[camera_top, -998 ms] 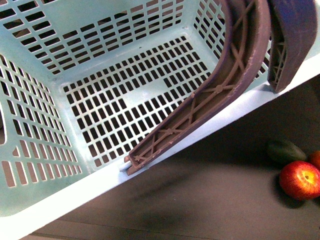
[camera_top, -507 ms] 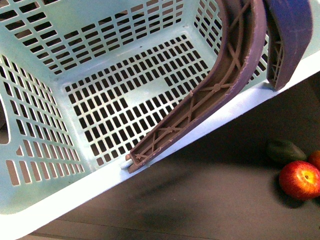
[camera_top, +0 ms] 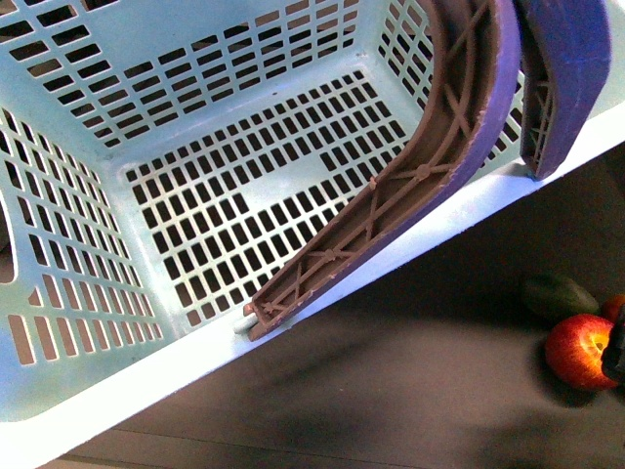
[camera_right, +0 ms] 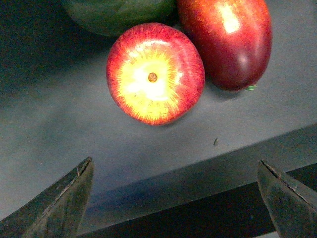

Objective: Pick apple with right arm and hold basket with left

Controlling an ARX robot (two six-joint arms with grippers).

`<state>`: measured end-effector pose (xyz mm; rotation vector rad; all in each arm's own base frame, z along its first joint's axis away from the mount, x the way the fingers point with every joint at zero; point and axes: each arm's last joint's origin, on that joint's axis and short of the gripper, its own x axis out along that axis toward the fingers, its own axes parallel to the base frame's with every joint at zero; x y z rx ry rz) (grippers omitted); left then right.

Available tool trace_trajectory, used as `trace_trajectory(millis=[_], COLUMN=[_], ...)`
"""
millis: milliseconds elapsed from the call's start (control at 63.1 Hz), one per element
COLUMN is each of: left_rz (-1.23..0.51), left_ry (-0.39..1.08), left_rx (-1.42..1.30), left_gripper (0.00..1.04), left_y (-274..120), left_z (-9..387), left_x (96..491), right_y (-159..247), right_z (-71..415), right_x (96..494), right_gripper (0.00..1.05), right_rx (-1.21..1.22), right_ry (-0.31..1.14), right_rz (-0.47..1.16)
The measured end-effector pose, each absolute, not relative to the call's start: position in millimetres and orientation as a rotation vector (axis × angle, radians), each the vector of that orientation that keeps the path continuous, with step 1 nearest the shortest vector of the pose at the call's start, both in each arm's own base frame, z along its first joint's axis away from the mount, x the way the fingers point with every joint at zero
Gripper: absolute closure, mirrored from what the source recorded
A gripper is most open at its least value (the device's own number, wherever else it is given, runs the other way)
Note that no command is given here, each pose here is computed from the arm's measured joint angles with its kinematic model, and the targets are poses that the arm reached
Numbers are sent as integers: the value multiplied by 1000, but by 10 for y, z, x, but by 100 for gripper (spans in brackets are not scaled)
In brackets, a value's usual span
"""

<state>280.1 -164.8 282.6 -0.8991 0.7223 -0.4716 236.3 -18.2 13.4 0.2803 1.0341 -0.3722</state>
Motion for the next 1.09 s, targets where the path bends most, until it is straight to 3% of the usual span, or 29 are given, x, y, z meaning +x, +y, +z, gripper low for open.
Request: trace_trajectory(millis=[618, 1093], left_rz=[-472, -471], left_ry=[722, 722], left_rx=[-899, -899], left_gripper=[90, 90], left_y=[-1649, -1648], left_z=[2828, 2826], left_x=[2801, 2801], right_y=[-223, -278], right_z=[-180, -381], right_x=[2923, 3035], right_gripper=[9, 9], right_rx=[368, 403], right_ry=[1024, 1049], right_rz=[-382, -424])
